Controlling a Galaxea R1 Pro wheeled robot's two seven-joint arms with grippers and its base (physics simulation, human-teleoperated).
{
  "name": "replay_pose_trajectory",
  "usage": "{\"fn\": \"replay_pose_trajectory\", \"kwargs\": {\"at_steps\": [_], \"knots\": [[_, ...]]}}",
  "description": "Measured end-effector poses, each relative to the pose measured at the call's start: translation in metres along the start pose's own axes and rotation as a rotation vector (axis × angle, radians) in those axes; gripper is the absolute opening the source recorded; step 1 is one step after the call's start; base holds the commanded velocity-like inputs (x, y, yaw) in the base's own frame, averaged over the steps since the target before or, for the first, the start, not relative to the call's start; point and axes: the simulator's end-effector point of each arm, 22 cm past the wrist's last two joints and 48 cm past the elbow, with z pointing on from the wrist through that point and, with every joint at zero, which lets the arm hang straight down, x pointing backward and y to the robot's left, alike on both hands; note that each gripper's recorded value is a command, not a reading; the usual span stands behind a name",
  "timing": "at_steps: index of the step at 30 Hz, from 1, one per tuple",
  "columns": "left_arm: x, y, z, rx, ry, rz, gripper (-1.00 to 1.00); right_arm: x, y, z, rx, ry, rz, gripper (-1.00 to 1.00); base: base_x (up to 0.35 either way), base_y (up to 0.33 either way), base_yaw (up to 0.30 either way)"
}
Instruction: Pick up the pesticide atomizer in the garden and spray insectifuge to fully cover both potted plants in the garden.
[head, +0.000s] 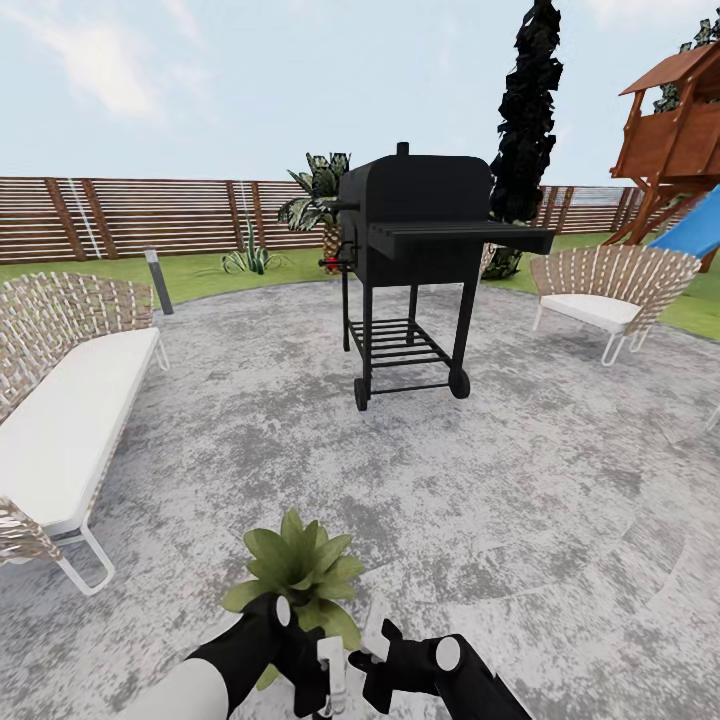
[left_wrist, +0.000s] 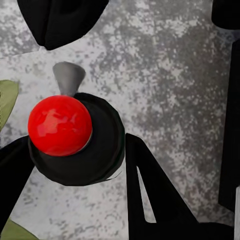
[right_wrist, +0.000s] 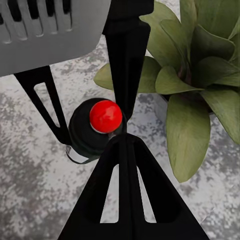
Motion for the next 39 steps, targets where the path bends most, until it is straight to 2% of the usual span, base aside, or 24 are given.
{"fn": "replay_pose_trajectory", "kwargs": {"at_steps": [4, 8, 16, 20, 26, 29, 32, 33, 36, 39], "knots": [[-0.001, 0.000, 0.000, 0.001, -0.006, 0.000, -1.00, 0.000, 0.000, 0.000, 0.000, 0.000, 0.000, -1.00, 0.000, 0.000, 0.000], [-0.012, -0.002, 0.000, 0.008, -0.057, -0.033, -1.00, 0.000, 0.000, 0.000, 0.000, 0.000, 0.000, -1.00, 0.000, 0.000, 0.000], [-0.013, -0.001, 0.000, 0.007, -0.061, -0.035, -1.00, 0.000, 0.000, 0.000, 0.000, 0.000, 0.000, -1.00, 0.000, 0.000, 0.000], [0.019, 0.000, -0.004, 0.005, -0.014, -0.048, -1.00, 0.001, 0.002, 0.001, -0.004, 0.002, 0.001, -1.00, 0.000, 0.000, 0.000], [0.085, 0.014, -0.024, -0.028, 0.066, -0.093, -1.00, 0.003, 0.002, 0.001, -0.005, 0.004, 0.003, -1.00, 0.000, 0.000, 0.000], [0.116, 0.021, -0.036, -0.044, 0.103, -0.114, -1.00, 0.003, 0.002, 0.000, -0.004, 0.005, 0.004, -1.00, 0.000, 0.000, 0.000], [0.174, 0.031, -0.063, -0.079, 0.167, -0.166, -1.00, 0.009, 0.000, -0.002, -0.001, 0.015, 0.005, -1.00, 0.000, 0.000, 0.000], [0.182, 0.032, -0.067, -0.084, 0.174, -0.174, -1.00, 0.013, -0.002, -0.004, 0.001, 0.020, 0.005, 1.00, 0.000, 0.000, 0.000], [0.211, 0.034, -0.082, -0.101, 0.208, -0.206, -1.00, 0.035, 0.000, -0.009, -0.008, 0.054, 0.023, 1.00, 0.000, 0.000, 0.000], [0.220, 0.039, -0.090, -0.122, 0.193, -0.252, -1.00, 0.051, -0.002, -0.014, -0.006, 0.078, 0.034, 1.00, 0.000, 0.000, 0.000]]}}
